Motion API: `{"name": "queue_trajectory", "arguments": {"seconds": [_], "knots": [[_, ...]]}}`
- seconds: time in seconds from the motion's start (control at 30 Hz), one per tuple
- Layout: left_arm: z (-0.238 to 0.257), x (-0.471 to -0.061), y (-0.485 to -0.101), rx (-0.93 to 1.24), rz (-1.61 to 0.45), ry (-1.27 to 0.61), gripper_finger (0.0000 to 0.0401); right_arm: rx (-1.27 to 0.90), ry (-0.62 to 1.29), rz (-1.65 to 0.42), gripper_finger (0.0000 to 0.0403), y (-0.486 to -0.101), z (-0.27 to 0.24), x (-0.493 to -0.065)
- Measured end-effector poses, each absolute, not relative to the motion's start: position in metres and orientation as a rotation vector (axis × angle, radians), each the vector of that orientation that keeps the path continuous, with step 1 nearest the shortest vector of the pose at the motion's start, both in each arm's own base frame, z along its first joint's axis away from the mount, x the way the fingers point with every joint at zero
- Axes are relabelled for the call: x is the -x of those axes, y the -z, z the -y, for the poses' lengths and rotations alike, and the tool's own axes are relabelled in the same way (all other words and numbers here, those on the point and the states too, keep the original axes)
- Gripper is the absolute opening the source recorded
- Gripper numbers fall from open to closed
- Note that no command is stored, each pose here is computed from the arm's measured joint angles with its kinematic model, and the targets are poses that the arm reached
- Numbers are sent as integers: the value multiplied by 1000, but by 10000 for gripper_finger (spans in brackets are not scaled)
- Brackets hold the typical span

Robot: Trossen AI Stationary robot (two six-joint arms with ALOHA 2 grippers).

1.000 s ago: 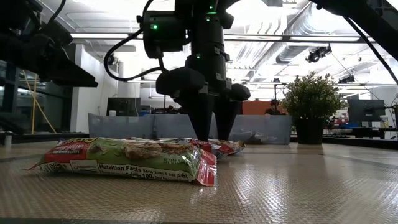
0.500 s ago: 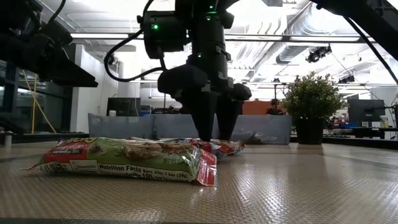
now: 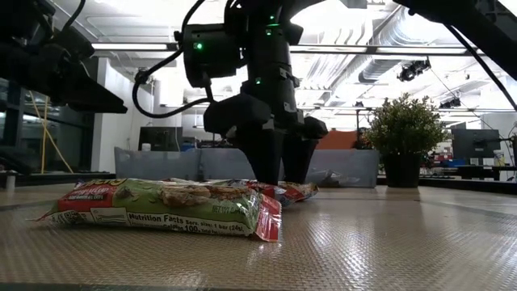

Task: Pick and place Granola Bars by type
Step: Put the yellow granola bar into the right black bin

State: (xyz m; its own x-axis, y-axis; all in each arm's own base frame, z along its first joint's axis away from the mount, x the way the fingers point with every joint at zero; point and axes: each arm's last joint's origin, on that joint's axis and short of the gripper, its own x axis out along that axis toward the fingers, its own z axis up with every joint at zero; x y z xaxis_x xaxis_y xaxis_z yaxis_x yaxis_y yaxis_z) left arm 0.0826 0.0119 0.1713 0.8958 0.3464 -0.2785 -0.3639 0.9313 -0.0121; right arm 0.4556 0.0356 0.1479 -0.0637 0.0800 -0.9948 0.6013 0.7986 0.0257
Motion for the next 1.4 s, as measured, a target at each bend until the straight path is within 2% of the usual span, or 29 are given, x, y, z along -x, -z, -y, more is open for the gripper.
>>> {"name": "queue_trajectory", "arguments": {"seconds": [0.47,0.83,1.4], "knots": [[-12,-83,-171,64,-276,-368,243,-561,464,-1588,248,-140,-35,-459],[-12,-83,-171,64,-277,-368,243,-572,462,-1601,192,-139,-33,-459],[-12,-83,-171,64,-276,-368,243,-584,467,-1606,144,-138,-33,-459]]}}
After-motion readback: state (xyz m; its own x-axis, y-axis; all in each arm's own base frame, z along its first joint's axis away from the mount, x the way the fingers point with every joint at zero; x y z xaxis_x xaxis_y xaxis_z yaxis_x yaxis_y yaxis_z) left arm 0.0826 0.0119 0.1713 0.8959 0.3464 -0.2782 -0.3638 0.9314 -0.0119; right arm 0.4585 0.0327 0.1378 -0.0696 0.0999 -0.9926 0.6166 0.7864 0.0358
